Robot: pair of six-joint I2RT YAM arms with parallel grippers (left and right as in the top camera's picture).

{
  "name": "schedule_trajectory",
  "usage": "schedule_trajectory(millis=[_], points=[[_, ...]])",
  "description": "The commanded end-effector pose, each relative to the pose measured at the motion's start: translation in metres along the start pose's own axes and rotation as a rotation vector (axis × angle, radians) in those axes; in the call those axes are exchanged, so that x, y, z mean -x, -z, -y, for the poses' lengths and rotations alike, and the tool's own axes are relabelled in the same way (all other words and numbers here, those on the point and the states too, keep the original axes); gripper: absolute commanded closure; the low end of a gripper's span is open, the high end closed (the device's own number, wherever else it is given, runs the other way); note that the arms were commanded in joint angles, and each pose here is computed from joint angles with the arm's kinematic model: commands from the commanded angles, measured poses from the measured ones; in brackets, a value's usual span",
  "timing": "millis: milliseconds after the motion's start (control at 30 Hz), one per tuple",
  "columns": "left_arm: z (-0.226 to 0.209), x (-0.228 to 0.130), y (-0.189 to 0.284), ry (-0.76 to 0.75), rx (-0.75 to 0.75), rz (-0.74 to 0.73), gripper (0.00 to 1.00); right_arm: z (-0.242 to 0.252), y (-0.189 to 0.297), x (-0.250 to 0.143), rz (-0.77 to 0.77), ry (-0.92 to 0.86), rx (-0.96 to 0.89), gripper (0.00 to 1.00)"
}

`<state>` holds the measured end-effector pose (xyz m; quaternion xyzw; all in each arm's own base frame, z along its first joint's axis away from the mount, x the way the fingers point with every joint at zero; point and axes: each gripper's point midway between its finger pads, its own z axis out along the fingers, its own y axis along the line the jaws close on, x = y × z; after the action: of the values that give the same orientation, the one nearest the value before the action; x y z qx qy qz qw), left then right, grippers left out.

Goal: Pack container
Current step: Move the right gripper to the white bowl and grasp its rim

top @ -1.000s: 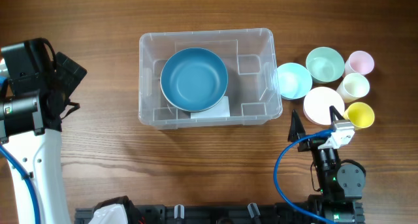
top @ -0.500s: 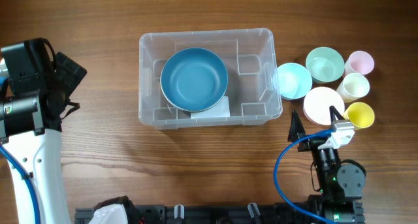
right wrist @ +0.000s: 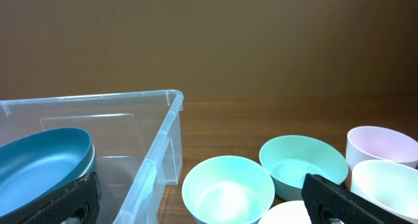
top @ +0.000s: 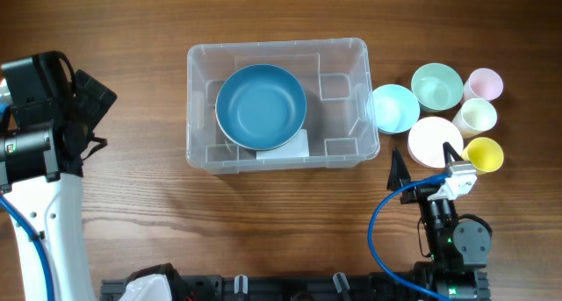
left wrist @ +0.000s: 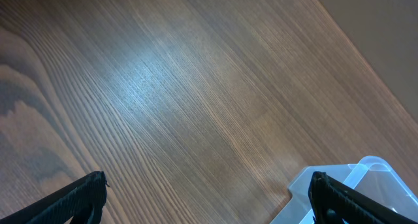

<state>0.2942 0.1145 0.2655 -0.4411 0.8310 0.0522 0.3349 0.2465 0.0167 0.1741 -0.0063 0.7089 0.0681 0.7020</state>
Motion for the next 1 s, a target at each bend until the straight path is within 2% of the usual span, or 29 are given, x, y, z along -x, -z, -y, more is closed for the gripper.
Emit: schedule_trajectory(millis=[0, 67, 200, 367, 533, 700, 833, 967], points=[[0.0, 0.006, 0.005, 0.012, -0.006, 0.017, 0.0, -0.001, 0.0, 0.002, 0.01, 0.002, 0.007, 0.0], [0.0, 0.006, 0.005, 0.012, -0.006, 0.017, 0.0, -0.002, 0.0, 0.002, 0.009, -0.003, 0.01, 0.0], [0.0, 0.006, 0.005, 0.012, -0.006, 0.017, 0.0, -0.004, 0.001, 0.015, 0.044, -0.164, 0.02, 0.0], [0.0, 0.006, 0.005, 0.012, -0.006, 0.016, 0.0, -0.015, 0.013, 0.069, 0.129, -0.234, 0.068, 0.0], [0.0, 0.006, 0.005, 0.011, -0.006, 0.017, 0.0, -0.01, 0.022, 0.12, 0.139, -0.238, 0.009, 0.0], [0.0, 0.006, 0.005, 0.012, -0.006, 0.017, 0.0, -0.002, 0.004, 0.138, -0.017, -0.225, -0.066, 0.0], [0.0, 0.006, 0.005, 0.012, -0.006, 0.017, 0.0, 0.003, -0.029, 0.129, -0.269, -0.167, -0.105, 0.0], [0.0, 0.006, 0.005, 0.012, -0.006, 0.017, 0.0, 0.004, -0.048, 0.099, -0.559, -0.16, -0.117, 0.0]])
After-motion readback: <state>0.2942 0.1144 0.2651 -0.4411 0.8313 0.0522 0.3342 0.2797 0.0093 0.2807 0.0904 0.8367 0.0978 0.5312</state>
